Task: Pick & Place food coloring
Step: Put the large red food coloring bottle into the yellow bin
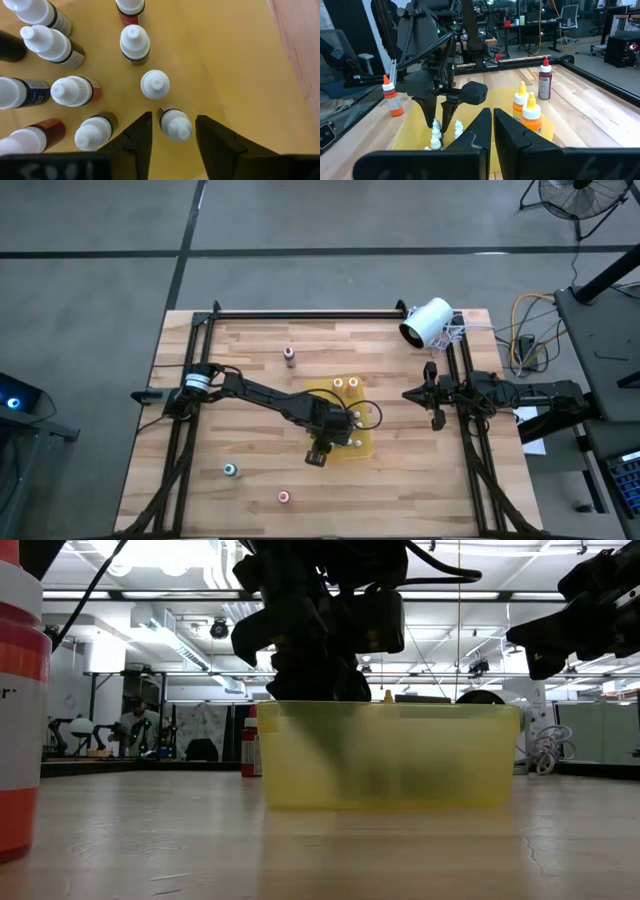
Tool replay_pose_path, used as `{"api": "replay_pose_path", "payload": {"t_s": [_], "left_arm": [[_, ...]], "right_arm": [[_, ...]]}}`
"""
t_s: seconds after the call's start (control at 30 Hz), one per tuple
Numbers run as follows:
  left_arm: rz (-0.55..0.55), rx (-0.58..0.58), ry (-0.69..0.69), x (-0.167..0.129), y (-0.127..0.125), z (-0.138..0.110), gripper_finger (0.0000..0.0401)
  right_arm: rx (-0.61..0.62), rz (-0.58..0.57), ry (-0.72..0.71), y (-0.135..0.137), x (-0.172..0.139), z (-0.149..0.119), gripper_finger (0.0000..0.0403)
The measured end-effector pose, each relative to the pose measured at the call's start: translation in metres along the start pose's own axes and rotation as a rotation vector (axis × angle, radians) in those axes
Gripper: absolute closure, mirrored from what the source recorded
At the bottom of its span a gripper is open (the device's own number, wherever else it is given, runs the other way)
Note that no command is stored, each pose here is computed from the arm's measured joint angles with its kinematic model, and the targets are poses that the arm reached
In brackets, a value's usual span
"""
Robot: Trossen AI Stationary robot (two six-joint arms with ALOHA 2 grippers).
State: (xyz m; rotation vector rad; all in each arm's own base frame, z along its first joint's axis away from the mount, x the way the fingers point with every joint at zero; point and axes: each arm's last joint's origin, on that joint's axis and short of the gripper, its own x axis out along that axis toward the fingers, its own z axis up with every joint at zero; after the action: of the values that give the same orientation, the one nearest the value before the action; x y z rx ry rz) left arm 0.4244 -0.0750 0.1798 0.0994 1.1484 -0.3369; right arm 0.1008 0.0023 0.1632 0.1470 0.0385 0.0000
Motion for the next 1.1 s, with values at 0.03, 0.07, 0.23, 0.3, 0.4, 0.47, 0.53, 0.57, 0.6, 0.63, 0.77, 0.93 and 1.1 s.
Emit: {"api": "replay_pose_path", "payload": {"t_s": [0.03, 0.07, 0.23, 0.3, 0.4, 0.47, 0.53, 0.57, 0.6, 0.63, 0.77, 0.93, 1.1], "left_arm": [[0.0, 0.0, 0.001, 0.0, 0.0, 0.0, 0.0275], [0.0, 0.0, 0.002, 0.0, 0.0, 0.0, 0.0271], [-0.002, -0.003, 0.022, -0.001, 0.0, -0.002, 0.0264], [-0.002, -0.003, 0.024, -0.003, -0.001, -0.002, 0.0264], [0.009, 0.005, 0.021, -0.007, -0.001, -0.002, 0.0263], [0.018, 0.018, 0.013, -0.01, -0.001, -0.001, 0.0263], [0.031, 0.023, 0.011, -0.013, -0.001, -0.001, 0.0263], [0.038, 0.023, 0.012, -0.015, -0.001, -0.001, 0.0263], [0.044, 0.023, 0.018, -0.016, -0.001, -0.002, 0.0263], [0.044, 0.022, 0.022, -0.019, -0.002, -0.002, 0.0263], [0.041, 0.018, 0.049, -0.033, -0.004, -0.006, 0.0263], [0.042, 0.02, 0.04, -0.057, -0.008, -0.007, 0.0263], [0.047, 0.023, -0.01, -0.085, -0.012, -0.009, 0.0263]], "right_arm": [[0.001, 0.0, 0.0, 0.0, 0.0, 0.0, 0.039], [0.001, 0.0, 0.0, 0.0, 0.0, 0.0, 0.039], [0.001, 0.0, 0.0, 0.0, 0.0, 0.0, 0.039], [-0.001, 0.0, 0.0, 0.0, 0.0, 0.0, 0.039], [0.001, 0.0, 0.0, 0.0, 0.0, 0.0, 0.039], [-0.001, 0.0, 0.0, 0.0, 0.0, 0.0, 0.039], [0.0, 0.0, 0.0, 0.0, 0.0, 0.0, 0.039], [0.001, 0.0, 0.0, 0.0, 0.0, 0.0, 0.039], [0.0, 0.0, 0.0, 0.0, 0.0, 0.0, 0.039], [-0.001, 0.0, 0.0, 0.0, 0.0, 0.0, 0.039], [-0.001, 0.0, 0.0, 0.0, 0.0, 0.0, 0.039], [-0.001, 0.0, 0.0, 0.0, 0.0, 0.0, 0.039], [-0.001, -0.001, 0.001, 0.0, 0.0, 0.0, 0.039]]}}
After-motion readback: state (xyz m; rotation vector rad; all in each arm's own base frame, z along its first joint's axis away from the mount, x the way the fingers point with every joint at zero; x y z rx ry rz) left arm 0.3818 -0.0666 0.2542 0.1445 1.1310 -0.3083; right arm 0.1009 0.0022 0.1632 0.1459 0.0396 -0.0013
